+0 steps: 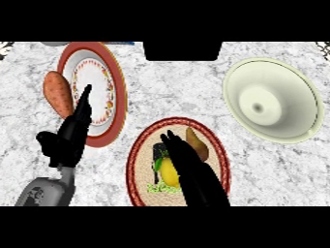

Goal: Pick the lemon from the placemat and place it in the bowl

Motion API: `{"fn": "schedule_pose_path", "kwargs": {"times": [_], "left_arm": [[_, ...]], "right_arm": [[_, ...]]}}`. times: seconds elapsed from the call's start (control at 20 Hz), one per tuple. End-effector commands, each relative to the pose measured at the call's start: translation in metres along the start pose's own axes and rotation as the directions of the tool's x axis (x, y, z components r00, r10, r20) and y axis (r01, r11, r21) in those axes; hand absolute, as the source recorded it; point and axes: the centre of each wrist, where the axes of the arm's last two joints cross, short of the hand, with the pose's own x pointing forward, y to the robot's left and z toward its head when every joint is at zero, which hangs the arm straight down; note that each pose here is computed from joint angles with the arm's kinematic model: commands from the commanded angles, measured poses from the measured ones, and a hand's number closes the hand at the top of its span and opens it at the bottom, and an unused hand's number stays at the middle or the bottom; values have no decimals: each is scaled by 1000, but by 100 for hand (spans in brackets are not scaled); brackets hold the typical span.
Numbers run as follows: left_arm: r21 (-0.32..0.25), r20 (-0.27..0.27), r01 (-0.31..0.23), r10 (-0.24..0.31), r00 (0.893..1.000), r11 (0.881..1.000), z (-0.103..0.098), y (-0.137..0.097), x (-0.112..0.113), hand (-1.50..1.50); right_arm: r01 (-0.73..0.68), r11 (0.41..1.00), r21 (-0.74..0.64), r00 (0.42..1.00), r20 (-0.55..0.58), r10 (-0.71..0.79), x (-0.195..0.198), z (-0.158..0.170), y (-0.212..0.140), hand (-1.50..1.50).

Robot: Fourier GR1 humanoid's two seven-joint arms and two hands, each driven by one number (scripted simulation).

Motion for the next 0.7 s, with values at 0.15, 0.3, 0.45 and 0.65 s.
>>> {"fn": "schedule_pose_path", "kwargs": {"times": [0.15,0.3,0.45,0.65], "left_arm": [[-7,-12,-5,5,1000,1000,1,14,1,0],[-1,-7,8,-8,1000,1000,-6,8,-2,0],[-4,-8,5,-5,1000,1000,5,17,6,0],[21,11,5,-5,1000,1000,-2,-11,-1,0]], "right_arm": [[95,995,-9,994,50,-94,-18,7,-13,-150],[130,992,2,990,48,-130,-17,6,-8,-150],[148,989,7,988,34,-148,-20,5,16,-150],[170,985,37,985,6,-170,-24,6,23,-150]]}}
